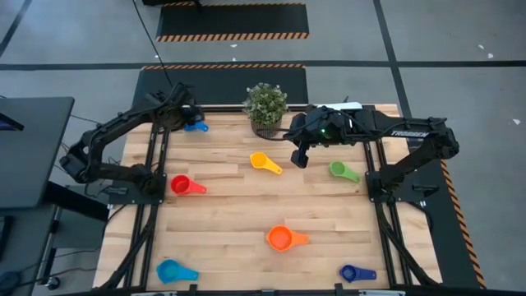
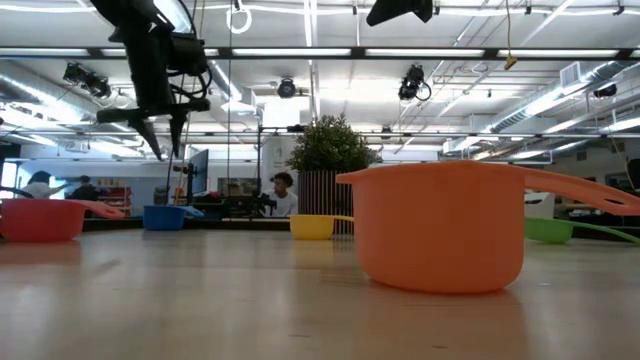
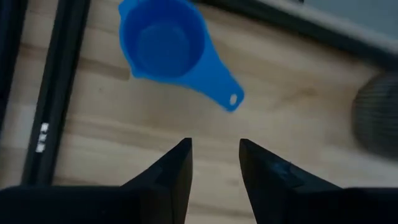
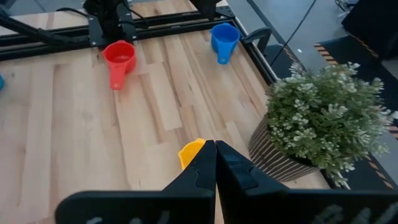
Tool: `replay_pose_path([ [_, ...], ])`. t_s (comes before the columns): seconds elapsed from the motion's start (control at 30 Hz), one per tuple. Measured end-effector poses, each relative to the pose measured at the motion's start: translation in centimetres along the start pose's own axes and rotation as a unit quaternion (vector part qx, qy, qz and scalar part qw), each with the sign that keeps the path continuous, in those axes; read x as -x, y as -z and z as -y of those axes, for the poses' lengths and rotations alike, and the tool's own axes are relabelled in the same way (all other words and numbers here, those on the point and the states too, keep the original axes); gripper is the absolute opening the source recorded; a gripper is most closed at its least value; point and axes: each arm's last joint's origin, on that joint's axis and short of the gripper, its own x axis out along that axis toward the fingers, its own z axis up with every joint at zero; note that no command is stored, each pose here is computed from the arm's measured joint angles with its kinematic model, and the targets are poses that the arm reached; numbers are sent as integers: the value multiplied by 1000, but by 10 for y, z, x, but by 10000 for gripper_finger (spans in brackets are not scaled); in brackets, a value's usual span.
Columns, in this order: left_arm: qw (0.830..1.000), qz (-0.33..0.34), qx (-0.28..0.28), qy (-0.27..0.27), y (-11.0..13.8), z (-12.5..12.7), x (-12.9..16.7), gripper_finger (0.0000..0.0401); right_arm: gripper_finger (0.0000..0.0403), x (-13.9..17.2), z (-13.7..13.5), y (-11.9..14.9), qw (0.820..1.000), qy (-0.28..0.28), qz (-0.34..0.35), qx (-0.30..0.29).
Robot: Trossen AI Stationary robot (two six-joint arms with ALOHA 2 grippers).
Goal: Nest measuring cups in basket
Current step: Stack the blue measuring cup on top of the orange measuring cup
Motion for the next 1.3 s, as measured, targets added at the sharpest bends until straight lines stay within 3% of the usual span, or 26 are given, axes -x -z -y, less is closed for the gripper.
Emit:
replay_pose_path([
  [0.17, 999, 0, 42, -17, -8, -4, -8, 139, 7, -2, 7, -1, 1000, 10, -1, 17],
  [0.43, 997, -23, 47, -50, -11, 3, -37, 139, 7, -4, 16, -2, 998, 24, -3, 60],
  [0.77, 986, -56, -149, -49, -12, 11, -62, 139, 7, -6, 26, -2, 995, 37, -7, 93],
  [0.9, 961, -62, -264, -46, -11, 10, -63, 139, 7, -6, 29, -2, 994, 40, -8, 100],
  [1.03, 923, -57, -371, -82, -12, 7, -62, 139, 7, -6, 31, -3, 994, 44, -8, 98],
  [1.13, 908, -56, -403, -97, -12, 6, -62, 139, 7, -7, 32, -3, 994, 45, -9, 97],
  [1.3, 901, -58, -419, -96, -12, 6, -62, 139, 7, -7, 32, -3, 994, 45, -9, 98],
])
